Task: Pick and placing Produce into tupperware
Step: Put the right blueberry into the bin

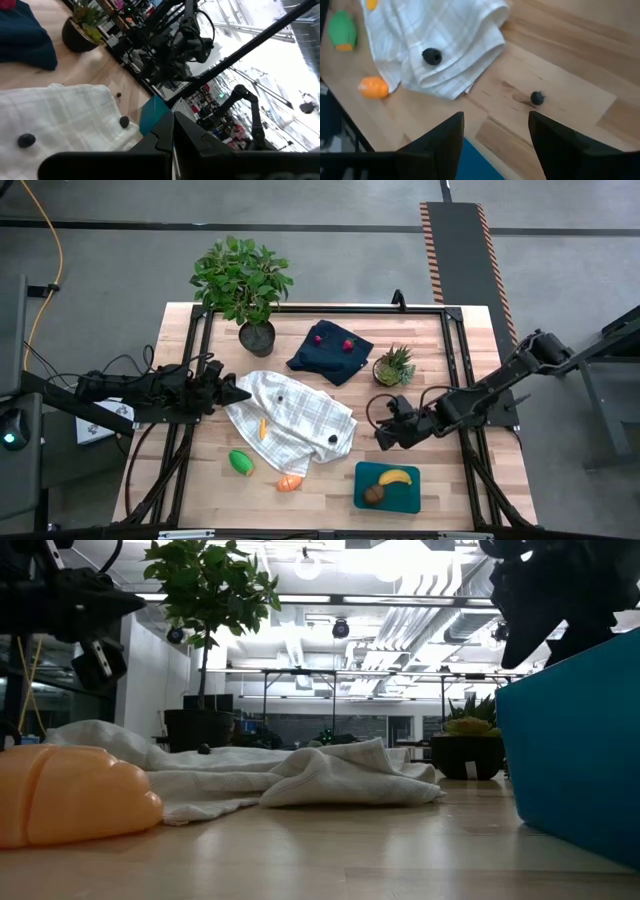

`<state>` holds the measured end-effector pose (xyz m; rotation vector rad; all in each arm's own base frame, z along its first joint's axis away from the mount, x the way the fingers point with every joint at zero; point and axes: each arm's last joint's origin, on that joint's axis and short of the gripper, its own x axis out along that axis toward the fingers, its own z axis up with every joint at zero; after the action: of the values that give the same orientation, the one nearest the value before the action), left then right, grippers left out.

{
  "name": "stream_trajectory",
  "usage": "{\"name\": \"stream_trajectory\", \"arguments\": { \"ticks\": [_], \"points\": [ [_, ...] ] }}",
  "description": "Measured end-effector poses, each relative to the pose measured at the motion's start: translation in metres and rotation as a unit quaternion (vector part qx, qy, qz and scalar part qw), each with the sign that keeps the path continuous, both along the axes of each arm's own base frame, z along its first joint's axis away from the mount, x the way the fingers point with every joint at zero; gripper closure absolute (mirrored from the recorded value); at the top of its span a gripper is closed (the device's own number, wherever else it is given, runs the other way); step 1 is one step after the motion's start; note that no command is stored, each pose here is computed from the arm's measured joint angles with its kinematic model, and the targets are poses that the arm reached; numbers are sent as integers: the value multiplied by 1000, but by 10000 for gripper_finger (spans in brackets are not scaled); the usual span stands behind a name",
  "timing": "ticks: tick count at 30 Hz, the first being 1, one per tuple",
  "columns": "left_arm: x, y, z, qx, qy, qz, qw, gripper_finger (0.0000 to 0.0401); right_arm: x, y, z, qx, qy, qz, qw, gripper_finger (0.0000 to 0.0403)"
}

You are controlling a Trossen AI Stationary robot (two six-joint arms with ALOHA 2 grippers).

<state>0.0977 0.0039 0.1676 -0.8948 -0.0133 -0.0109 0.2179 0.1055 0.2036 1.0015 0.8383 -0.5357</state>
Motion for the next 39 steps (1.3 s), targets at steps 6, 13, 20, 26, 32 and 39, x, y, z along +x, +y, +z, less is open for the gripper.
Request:
{"name": "stream_trajectory", "arguments": {
  "ticks": [6, 13, 20, 26, 32, 39],
  "points": [
    [0, 0, 0, -12, -1, -3, 1000, 400, 6, -5, -5, 45, 30, -15, 998, 223],
    [0, -1, 1, -12, -3, -15, 1000, 400, 19, -15, 5, 44, 69, -24, 996, 254],
    [0, -1, 1, -12, -4, -20, 1000, 400, 41, -16, 13, 70, 125, -22, 989, 255],
    [0, -1, 1, -9, -4, -21, 1000, 400, 62, -18, 22, 60, 208, -16, 976, 255],
    [0, -1, 1, 0, -6, -25, 1000, 400, 78, -19, 18, 70, 234, -15, 970, 255],
    [0, -2, 2, 2, -8, -38, 999, 400, 78, -23, 0, 86, 272, -21, 958, 255]
  ]
}}
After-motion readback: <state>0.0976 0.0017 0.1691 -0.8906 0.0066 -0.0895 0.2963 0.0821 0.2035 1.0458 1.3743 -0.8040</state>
